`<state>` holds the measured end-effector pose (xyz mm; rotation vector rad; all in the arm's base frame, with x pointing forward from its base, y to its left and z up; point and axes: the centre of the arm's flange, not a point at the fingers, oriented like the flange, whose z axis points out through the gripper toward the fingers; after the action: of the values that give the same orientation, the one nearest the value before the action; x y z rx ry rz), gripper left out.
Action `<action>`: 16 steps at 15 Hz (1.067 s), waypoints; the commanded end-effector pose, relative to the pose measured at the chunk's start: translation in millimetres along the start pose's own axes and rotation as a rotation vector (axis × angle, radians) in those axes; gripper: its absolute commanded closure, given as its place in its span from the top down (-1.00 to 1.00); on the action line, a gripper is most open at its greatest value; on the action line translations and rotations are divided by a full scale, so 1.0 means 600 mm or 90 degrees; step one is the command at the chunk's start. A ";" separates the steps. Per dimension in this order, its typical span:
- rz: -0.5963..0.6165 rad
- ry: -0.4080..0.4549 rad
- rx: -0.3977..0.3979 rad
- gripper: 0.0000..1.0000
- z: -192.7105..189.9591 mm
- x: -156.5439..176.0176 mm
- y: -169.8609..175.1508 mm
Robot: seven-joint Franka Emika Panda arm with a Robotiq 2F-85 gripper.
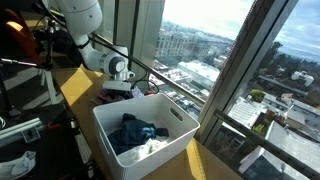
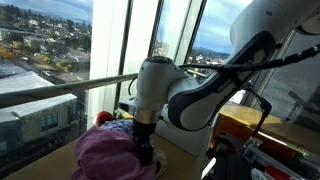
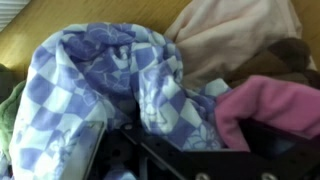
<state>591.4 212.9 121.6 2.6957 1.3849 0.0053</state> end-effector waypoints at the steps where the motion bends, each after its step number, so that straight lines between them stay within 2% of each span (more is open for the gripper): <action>1: 0.025 -0.024 0.007 0.18 0.025 -0.050 0.024; 6: 0.061 -0.029 -0.007 -0.57 -0.020 -0.110 0.079; 7: 0.066 -0.027 -0.015 -0.75 -0.039 -0.122 0.091; 9: 0.075 -0.021 -0.028 -1.00 -0.075 -0.140 0.111; 12: 0.072 0.001 -0.047 -1.00 -0.153 -0.148 0.123; 16: 0.052 0.028 -0.068 -1.00 -0.239 -0.132 0.107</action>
<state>605.2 115.5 231.3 2.6997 1.2036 0.1188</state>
